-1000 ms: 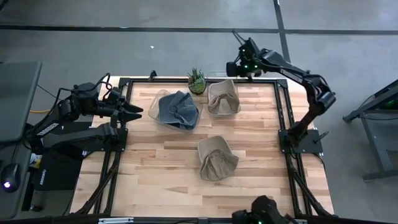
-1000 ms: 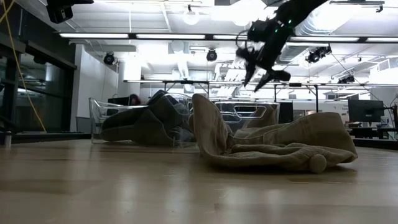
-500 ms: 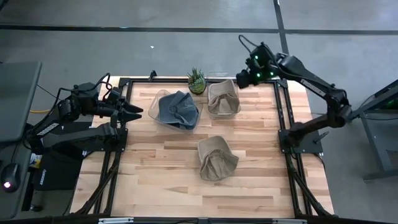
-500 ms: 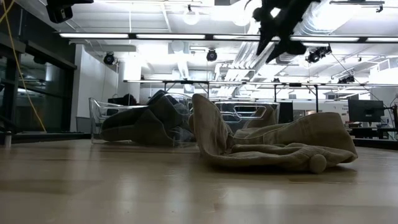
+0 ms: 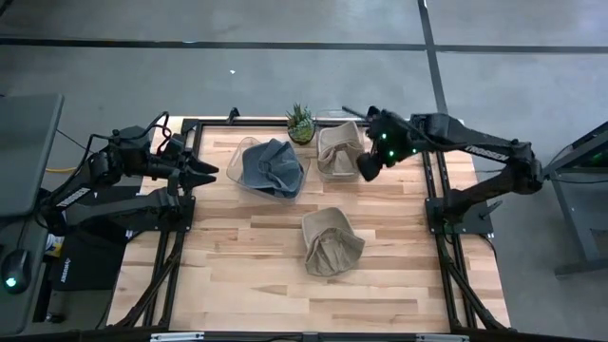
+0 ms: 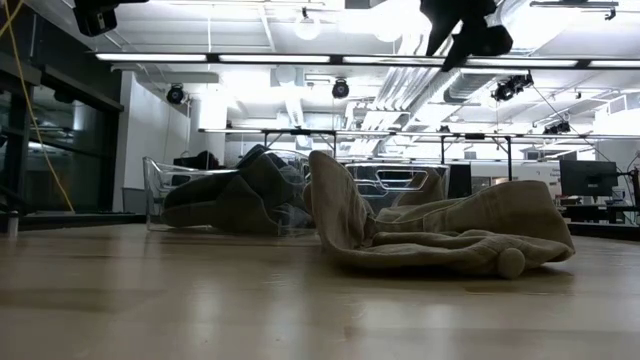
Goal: Pick & Place hat
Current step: Put the brown cap into the right transparent bin
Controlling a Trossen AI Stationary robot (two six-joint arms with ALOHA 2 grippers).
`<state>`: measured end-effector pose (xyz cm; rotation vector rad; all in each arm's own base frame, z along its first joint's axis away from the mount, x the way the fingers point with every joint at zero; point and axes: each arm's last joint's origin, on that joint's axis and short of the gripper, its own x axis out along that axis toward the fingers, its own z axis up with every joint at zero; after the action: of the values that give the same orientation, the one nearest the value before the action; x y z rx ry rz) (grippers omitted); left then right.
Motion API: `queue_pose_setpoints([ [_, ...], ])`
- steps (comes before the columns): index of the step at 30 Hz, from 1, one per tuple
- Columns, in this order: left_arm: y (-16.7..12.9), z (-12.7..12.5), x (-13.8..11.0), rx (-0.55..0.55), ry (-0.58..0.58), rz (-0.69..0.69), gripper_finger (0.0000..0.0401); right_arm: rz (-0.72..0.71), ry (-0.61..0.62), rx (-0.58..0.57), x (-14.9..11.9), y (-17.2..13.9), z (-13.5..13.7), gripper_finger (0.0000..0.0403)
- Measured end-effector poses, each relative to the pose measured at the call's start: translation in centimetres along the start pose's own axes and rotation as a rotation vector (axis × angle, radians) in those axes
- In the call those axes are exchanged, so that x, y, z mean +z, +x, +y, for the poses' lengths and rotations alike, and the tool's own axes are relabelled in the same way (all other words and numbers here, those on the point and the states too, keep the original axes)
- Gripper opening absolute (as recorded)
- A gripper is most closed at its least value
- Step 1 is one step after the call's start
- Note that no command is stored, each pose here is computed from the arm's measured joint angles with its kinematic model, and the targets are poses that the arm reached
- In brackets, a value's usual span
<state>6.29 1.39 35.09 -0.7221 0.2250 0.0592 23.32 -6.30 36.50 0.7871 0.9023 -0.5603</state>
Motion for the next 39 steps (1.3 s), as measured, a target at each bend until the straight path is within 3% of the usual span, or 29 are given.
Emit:
queue_pose_setpoints([
  [11,0.0,0.0,0.0,-0.005,0.001,0.002,0.0232,0.025,-0.071,-0.084,-3.9,0.0,2.8,0.0181],
  [21,0.0,0.0,0.0,-0.005,0.000,0.004,0.0232,0.169,-0.085,-0.068,-8.0,3.8,3.3,0.0181],
  [32,0.0,-0.1,-0.1,-0.022,0.000,0.017,0.0232,0.350,-0.037,0.045,-11.9,9.4,2.0,0.0181],
  [39,0.0,-0.1,-0.1,-0.021,0.000,0.018,0.0232,0.334,-0.027,0.209,-12.9,12.3,1.5,0.0182],
])
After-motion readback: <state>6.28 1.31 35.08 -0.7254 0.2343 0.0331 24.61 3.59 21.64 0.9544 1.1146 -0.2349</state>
